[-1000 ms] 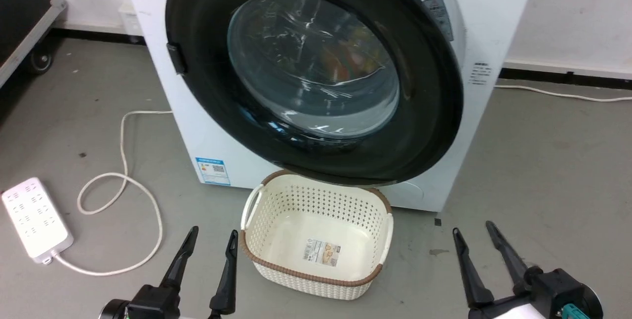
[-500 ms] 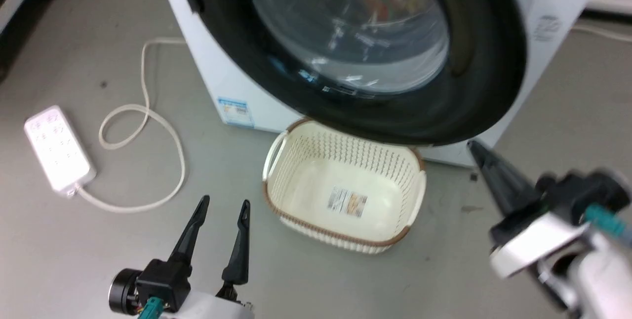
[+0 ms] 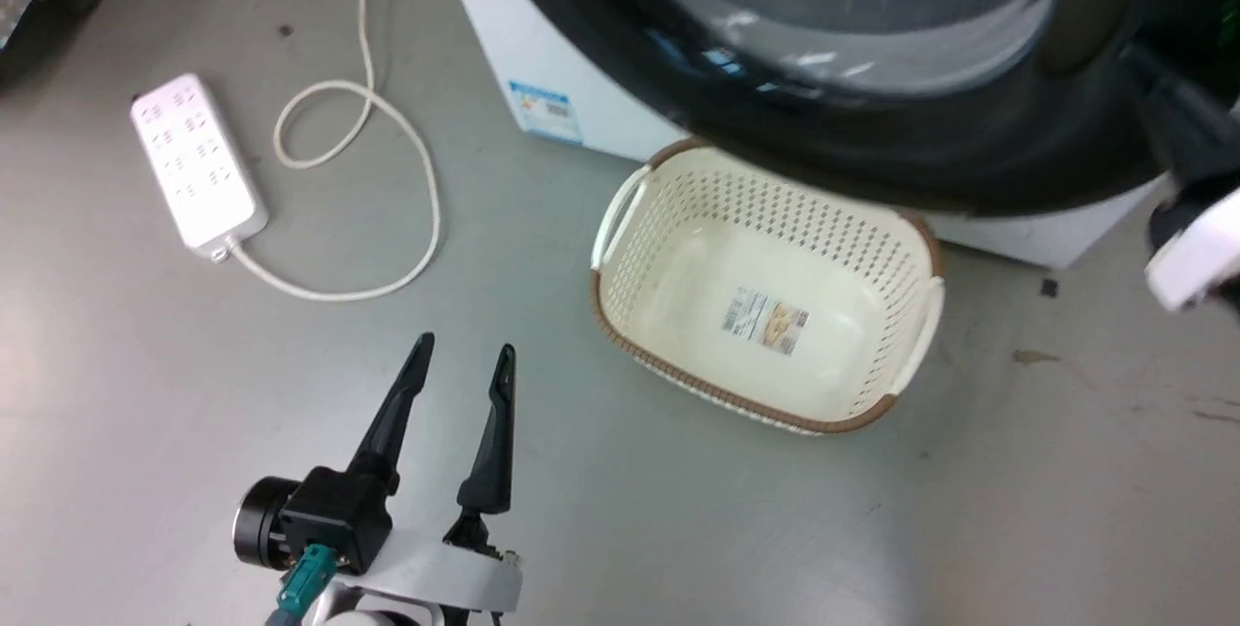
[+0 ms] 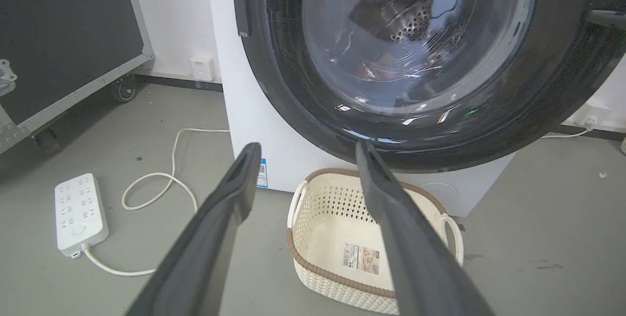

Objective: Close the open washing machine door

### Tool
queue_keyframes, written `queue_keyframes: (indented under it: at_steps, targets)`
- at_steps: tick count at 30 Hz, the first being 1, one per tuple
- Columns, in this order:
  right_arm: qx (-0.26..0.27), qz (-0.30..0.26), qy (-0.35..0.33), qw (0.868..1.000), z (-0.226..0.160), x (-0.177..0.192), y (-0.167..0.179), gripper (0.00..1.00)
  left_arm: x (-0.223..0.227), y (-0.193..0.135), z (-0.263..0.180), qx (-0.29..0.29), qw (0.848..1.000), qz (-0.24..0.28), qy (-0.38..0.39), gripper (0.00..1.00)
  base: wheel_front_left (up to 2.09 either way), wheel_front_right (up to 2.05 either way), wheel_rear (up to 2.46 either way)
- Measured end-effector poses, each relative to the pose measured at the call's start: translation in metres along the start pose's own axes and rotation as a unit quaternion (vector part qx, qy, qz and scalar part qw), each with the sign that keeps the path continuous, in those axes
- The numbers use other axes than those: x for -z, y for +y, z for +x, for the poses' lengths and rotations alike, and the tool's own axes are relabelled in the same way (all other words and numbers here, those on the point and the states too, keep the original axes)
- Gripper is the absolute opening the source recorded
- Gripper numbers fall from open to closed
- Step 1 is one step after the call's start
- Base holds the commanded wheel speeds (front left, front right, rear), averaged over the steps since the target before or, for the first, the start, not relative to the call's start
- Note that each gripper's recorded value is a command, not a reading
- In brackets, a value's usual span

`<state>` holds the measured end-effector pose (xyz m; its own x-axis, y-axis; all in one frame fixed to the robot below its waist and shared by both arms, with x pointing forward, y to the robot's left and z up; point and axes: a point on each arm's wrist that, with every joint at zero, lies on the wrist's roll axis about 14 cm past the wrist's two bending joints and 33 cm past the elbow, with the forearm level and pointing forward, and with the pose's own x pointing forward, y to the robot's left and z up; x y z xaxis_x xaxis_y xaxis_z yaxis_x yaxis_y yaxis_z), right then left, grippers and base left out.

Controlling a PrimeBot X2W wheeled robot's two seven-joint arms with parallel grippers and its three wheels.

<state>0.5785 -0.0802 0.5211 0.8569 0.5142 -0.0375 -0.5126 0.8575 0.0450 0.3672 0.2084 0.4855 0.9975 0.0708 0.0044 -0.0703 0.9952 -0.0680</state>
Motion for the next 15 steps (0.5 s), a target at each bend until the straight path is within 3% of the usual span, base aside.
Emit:
queue_keyframes:
  at_steps: [11, 15]
  targets:
    - [0.067, 0.057, 0.003, 0.996, 0.039, 0.005, -0.053, 0.0, 0.008, 0.008, 0.004, -0.022, 1.0, -0.001, 0.013, 1.0, 0.0, 0.0, 0.0]
    - [0.077, 0.069, 0.006, 0.995, 0.046, 0.007, -0.056, 0.0, 0.008, 0.007, 0.005, -0.021, 1.0, -0.001, 0.013, 1.0, 0.0, 0.0, 0.0]
